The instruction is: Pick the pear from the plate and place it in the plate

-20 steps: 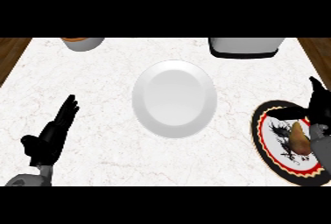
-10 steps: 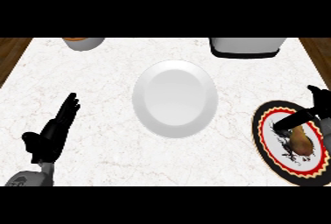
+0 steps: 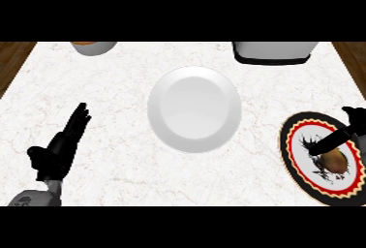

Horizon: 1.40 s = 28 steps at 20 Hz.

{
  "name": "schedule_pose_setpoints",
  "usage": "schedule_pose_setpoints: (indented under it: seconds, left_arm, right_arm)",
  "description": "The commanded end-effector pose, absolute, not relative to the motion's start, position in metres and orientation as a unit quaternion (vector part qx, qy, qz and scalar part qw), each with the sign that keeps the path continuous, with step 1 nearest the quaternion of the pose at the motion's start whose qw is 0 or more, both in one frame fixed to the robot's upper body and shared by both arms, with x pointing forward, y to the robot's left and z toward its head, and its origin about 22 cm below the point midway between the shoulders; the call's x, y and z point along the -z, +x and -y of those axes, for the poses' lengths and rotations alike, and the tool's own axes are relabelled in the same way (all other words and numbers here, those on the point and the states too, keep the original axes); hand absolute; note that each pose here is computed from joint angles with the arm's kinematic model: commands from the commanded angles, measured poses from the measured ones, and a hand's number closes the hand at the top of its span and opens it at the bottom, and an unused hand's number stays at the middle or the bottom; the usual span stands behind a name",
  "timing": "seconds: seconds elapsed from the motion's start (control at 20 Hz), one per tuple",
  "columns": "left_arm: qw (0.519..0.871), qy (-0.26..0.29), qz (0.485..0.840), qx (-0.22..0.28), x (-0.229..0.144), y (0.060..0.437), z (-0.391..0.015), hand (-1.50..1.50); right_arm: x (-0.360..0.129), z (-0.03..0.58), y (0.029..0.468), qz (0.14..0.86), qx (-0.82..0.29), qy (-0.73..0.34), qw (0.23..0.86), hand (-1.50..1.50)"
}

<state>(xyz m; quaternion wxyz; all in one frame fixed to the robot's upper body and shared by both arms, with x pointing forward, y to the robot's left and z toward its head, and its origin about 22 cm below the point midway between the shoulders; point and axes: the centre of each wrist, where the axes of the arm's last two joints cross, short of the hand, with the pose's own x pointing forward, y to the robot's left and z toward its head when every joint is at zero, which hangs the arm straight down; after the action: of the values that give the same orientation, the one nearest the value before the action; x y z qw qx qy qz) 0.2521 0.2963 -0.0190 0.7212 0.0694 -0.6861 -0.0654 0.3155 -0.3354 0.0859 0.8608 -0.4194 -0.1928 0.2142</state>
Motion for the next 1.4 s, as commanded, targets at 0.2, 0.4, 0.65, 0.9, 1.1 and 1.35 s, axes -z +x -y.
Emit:
schedule_pose_setpoints:
  seconds: [0.2,0.4,0.65,0.9,1.1,1.35]
  left_arm:
    - [0.718,0.07,0.689,0.062,0.029,0.245,-0.305,0.0]
    - [0.725,0.069,0.682,0.068,0.03,0.245,-0.3,0.0]
    - [0.722,0.067,0.684,0.075,0.031,0.254,-0.295,0.0]
    - [0.72,0.077,0.687,0.064,0.037,0.268,-0.291,0.0]
    - [0.721,0.067,0.686,0.065,0.024,0.248,-0.301,0.0]
    - [0.719,0.075,0.687,0.066,0.017,0.265,-0.296,0.0]
  right_arm:
    - [-0.066,0.351,0.309,0.095,-0.226,-0.398,0.884,-1.5]
    - [-0.064,0.35,0.324,0.087,-0.225,-0.409,0.88,-1.5]
    - [-0.034,0.357,0.332,0.059,-0.233,-0.421,0.875,-1.5]
    - [-0.026,0.349,0.322,0.058,-0.238,-0.414,0.876,-1.5]
    - [-0.005,0.358,0.301,0.09,-0.265,-0.362,0.889,1.5]
    - [0.014,0.367,0.304,0.106,-0.261,-0.374,0.884,1.5]
